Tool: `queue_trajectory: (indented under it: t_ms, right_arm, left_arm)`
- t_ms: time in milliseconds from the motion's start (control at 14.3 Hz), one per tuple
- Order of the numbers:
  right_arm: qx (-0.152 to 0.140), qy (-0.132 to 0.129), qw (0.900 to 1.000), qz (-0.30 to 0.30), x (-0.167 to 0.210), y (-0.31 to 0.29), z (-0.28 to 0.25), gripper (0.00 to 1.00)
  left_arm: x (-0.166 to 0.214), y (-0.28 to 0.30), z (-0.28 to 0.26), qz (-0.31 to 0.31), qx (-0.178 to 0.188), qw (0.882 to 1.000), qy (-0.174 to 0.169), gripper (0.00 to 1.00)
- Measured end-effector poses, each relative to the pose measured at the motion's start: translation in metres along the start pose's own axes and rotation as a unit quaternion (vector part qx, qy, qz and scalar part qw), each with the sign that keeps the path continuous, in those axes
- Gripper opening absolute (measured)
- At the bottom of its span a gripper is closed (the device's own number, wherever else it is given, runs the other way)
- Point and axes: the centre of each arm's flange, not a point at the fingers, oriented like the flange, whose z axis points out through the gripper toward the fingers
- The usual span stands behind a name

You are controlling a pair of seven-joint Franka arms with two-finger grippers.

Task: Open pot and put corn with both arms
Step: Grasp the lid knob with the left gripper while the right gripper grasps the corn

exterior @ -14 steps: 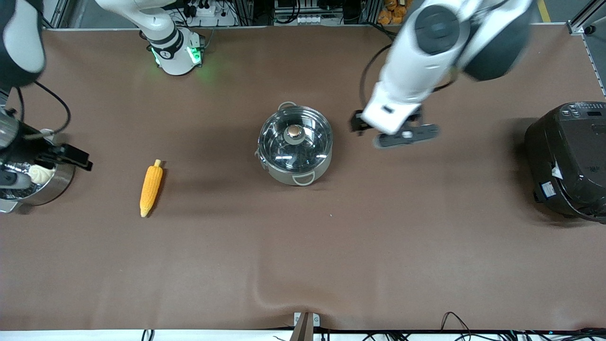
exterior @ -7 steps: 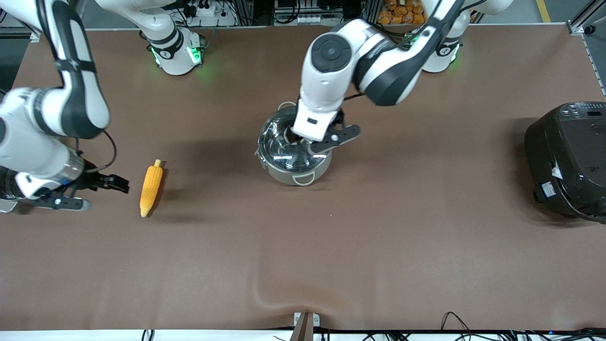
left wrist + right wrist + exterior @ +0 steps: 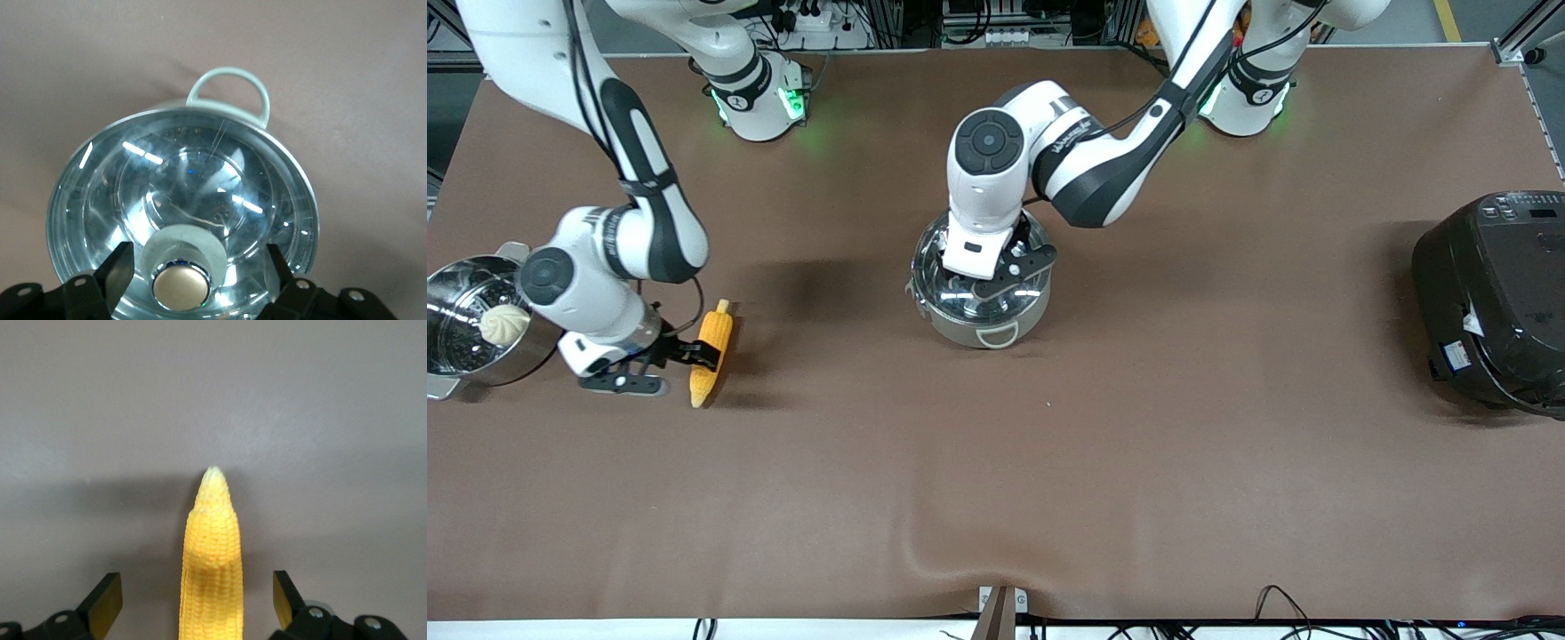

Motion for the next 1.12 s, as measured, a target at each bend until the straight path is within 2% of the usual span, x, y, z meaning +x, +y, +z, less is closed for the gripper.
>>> queue_trajectory:
  t_ms: [349, 699, 978, 1048, 1118]
  right_arm:
    - [-0.004, -0.006, 1.000, -0.003, -0.003, 0.000, 0.018, 1.00]
    - [-0.008, -0.012, 0.999, -0.031, -0.006, 0.020, 0.041, 1.00]
    - [0.007, -0.020, 0.999, -0.041, -0.009, 0.013, 0.050, 1.00]
    - [0.009, -0.020, 0.999, -0.043, -0.010, 0.010, 0.051, 1.00]
    - [0.010, -0.021, 0.999, -0.044, -0.010, 0.007, 0.051, 1.00]
  left_arm:
    - [-0.012, 0.001, 0.010, 0.002, 0.011, 1.000, 0.000, 0.77]
    - [-0.017, 0.000, 0.031, 0.004, 0.029, 1.000, 0.002, 0.75]
    - [-0.022, -0.001, 0.039, 0.002, 0.041, 0.999, 0.002, 0.68]
    - [-0.022, -0.002, 0.039, 0.002, 0.043, 0.999, 0.002, 0.62]
    - [-0.022, -0.002, 0.039, 0.002, 0.043, 0.999, 0.001, 0.62]
